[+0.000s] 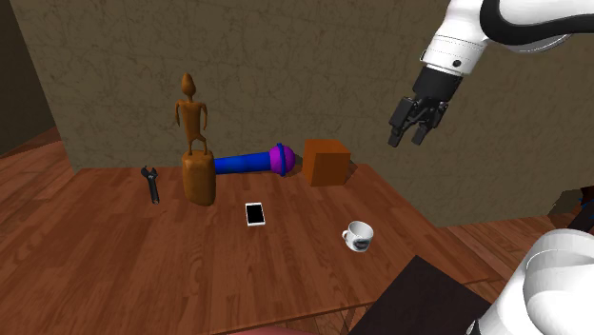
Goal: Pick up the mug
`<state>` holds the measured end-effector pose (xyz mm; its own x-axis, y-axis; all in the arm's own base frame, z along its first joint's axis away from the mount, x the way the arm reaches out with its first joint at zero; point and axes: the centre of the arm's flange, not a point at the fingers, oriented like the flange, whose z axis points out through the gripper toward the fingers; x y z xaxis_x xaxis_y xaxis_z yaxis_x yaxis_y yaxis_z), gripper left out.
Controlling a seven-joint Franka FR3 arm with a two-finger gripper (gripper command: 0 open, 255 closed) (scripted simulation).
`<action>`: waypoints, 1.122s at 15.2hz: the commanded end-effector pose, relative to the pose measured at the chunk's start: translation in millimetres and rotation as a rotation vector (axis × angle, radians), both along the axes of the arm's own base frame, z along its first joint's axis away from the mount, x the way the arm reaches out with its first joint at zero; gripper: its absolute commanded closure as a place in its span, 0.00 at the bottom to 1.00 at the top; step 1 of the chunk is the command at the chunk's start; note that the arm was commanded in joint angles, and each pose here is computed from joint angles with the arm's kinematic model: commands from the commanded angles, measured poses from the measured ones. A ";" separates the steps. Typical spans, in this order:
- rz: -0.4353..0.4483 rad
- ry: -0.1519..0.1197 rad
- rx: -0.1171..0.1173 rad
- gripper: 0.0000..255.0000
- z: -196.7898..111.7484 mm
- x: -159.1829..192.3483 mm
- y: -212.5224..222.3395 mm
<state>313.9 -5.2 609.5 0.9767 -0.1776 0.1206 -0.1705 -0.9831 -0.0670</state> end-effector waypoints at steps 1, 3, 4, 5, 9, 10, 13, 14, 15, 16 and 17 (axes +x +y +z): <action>0.000 0.000 0.000 0.00 0.0 0.0 0.0; -0.002 0.004 0.000 0.00 -21.9 7.2 -12.9; -0.003 0.005 0.000 0.00 -32.9 10.8 -19.3; -0.003 0.007 -0.001 0.00 -43.9 14.4 -25.7; -0.007 0.014 -0.001 0.00 -87.9 28.4 -51.5; -0.008 0.016 -0.001 0.00 -98.9 31.8 -58.0; -0.010 0.021 -0.002 0.00 -132.0 42.0 -77.4; -0.011 0.023 -0.002 0.00 -143.0 45.3 -83.9; -0.012 0.025 -0.002 0.00 -154.1 48.6 -90.3; -0.013 0.027 -0.002 0.00 -165.1 51.9 -96.8; -0.014 0.029 -0.002 0.00 -176.2 55.2 -103.3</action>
